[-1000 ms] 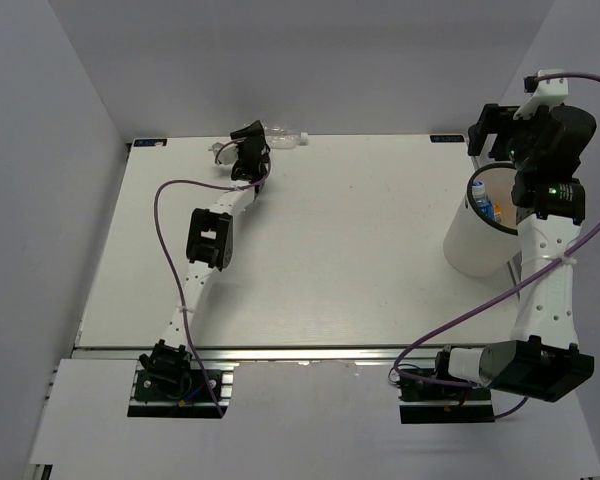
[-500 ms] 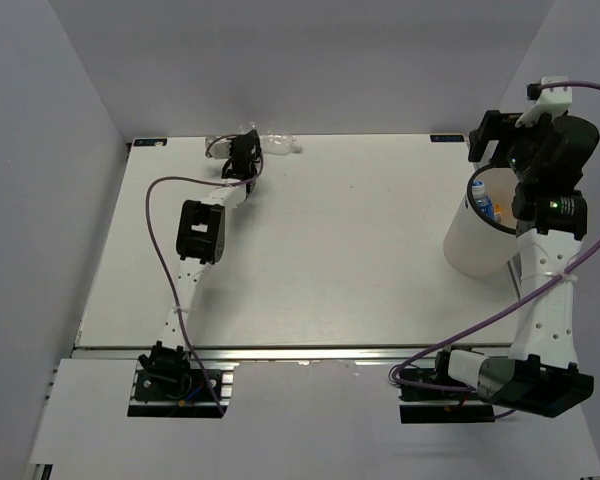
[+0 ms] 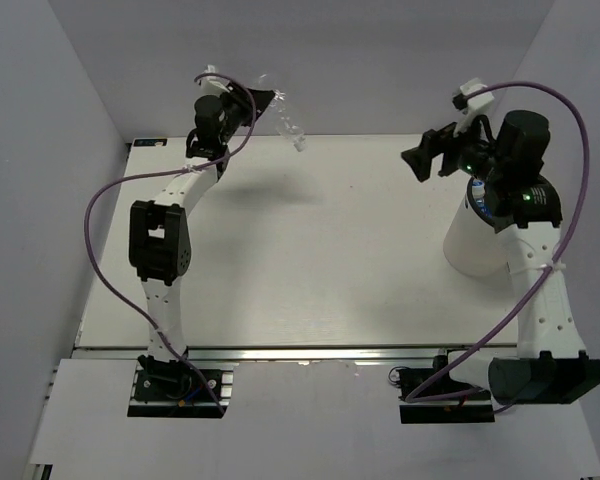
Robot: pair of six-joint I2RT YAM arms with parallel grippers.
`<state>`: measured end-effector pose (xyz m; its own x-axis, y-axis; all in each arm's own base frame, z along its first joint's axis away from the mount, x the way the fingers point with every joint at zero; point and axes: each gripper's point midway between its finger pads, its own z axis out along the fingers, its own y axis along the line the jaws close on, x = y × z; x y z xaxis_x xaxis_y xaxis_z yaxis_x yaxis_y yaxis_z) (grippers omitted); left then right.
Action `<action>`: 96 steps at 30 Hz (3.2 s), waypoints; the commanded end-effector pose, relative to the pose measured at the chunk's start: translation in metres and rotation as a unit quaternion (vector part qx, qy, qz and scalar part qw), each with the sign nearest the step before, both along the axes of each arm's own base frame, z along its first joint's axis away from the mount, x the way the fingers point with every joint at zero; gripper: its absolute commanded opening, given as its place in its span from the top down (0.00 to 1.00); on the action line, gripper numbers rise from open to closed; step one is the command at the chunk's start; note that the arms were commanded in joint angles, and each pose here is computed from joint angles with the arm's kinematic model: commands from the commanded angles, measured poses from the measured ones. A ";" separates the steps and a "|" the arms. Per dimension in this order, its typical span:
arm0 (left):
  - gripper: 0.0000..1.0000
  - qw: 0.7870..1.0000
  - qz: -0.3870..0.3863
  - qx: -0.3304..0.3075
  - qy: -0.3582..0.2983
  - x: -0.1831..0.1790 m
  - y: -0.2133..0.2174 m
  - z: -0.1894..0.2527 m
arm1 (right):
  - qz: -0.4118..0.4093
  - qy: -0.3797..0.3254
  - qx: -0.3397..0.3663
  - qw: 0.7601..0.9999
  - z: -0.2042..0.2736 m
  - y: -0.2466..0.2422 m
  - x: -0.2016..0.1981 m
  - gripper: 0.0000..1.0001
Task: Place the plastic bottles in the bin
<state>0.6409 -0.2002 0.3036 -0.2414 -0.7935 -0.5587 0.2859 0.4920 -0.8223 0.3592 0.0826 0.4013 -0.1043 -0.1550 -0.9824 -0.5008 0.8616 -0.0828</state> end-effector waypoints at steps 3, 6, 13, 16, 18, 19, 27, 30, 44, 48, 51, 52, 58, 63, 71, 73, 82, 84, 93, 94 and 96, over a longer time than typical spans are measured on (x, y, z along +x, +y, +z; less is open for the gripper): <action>1.00 0.938 -0.295 0.156 -0.098 -0.129 -0.065 0.019 | 0.216 0.009 0.030 0.976 0.015 0.085 -0.023 0.11; 1.00 0.902 -0.321 0.221 -0.183 -0.187 -0.073 0.043 | 0.292 0.007 0.039 0.956 0.010 0.116 -0.035 0.11; 1.00 0.839 -0.398 0.310 -0.204 -0.284 -0.113 0.030 | 0.385 0.028 0.087 0.918 -0.002 0.156 -0.054 0.11; 1.00 0.830 -0.410 0.307 -0.221 -0.303 -0.118 0.039 | 0.434 0.036 0.110 0.893 -0.005 0.172 -0.065 0.11; 1.00 0.825 -0.425 0.304 -0.215 -0.312 -0.120 0.036 | 0.465 0.029 0.125 0.876 0.003 0.181 -0.073 0.11; 1.00 0.823 -0.429 0.302 -0.219 -0.317 -0.121 0.038 | 0.476 0.037 0.129 0.869 0.000 0.187 -0.077 0.11; 1.00 0.816 -0.443 0.271 -0.253 -0.340 -0.126 0.057 | 0.454 0.058 0.140 0.878 -0.012 0.203 -0.064 0.11; 1.00 0.814 -0.453 0.261 -0.255 -0.344 -0.131 0.059 | 0.459 0.056 0.139 0.876 -0.013 0.213 -0.061 0.11; 1.00 0.815 -0.449 0.252 -0.265 -0.350 -0.129 0.076 | 0.377 0.036 0.157 0.912 -0.011 0.210 -0.032 0.48; 0.94 0.822 -0.440 0.266 -0.245 -0.345 -0.127 0.069 | 0.350 0.004 0.161 0.923 0.003 0.202 -0.032 0.81; 0.59 0.823 -0.426 0.286 -0.245 -0.344 -0.122 0.069 | 0.328 -0.020 0.162 0.930 0.015 0.193 -0.033 1.00; 0.51 0.825 -0.423 0.292 -0.235 -0.343 -0.120 0.065 | 0.319 -0.025 0.162 0.934 0.017 0.189 -0.032 1.00; 0.21 0.822 -0.396 0.335 -0.236 -0.345 -0.106 0.061 | 0.253 -0.021 0.176 0.951 0.024 0.142 -0.010 1.00; 0.02 0.827 -0.369 0.367 -0.215 -0.341 -0.094 0.054 | 0.241 -0.010 0.188 0.952 0.025 0.103 -0.008 1.00; 0.02 0.841 -0.314 0.397 -0.189 -0.331 -0.076 0.051 | 0.047 -0.036 0.142 0.988 0.044 0.011 0.020 1.00; 0.02 0.858 -0.269 0.403 -0.172 -0.317 -0.068 0.053 | -0.027 -0.047 0.109 0.993 0.062 -0.022 0.025 1.00; 0.02 0.897 -0.136 0.411 -0.093 -0.268 -0.035 0.036 | -0.456 -0.040 -0.036 0.888 0.087 -0.190 0.004 1.00; 0.02 0.899 -0.128 0.409 -0.085 -0.259 -0.031 0.037 | -0.497 -0.026 -0.052 0.866 0.082 -0.207 -0.006 1.00; 0.02 0.908 -0.147 0.392 -0.025 -0.226 -0.022 0.029 | -0.458 0.065 -0.055 0.885 0.035 -0.194 -0.008 1.00; 0.02 0.909 -0.153 0.388 -0.023 -0.223 -0.025 0.029 | -0.447 0.086 -0.060 0.888 0.011 -0.191 -0.002 1.00; 0.02 0.910 -0.161 0.381 -0.016 -0.223 -0.027 0.028 | -0.421 0.085 -0.048 0.902 0.001 -0.184 0.005 1.00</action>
<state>0.4247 -0.2234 0.3132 -0.3543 -0.0338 -0.9345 0.5155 0.8267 -0.2254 0.3620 -0.1091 0.4046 -0.4086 -0.0369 -0.9120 0.3599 0.9117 -0.1981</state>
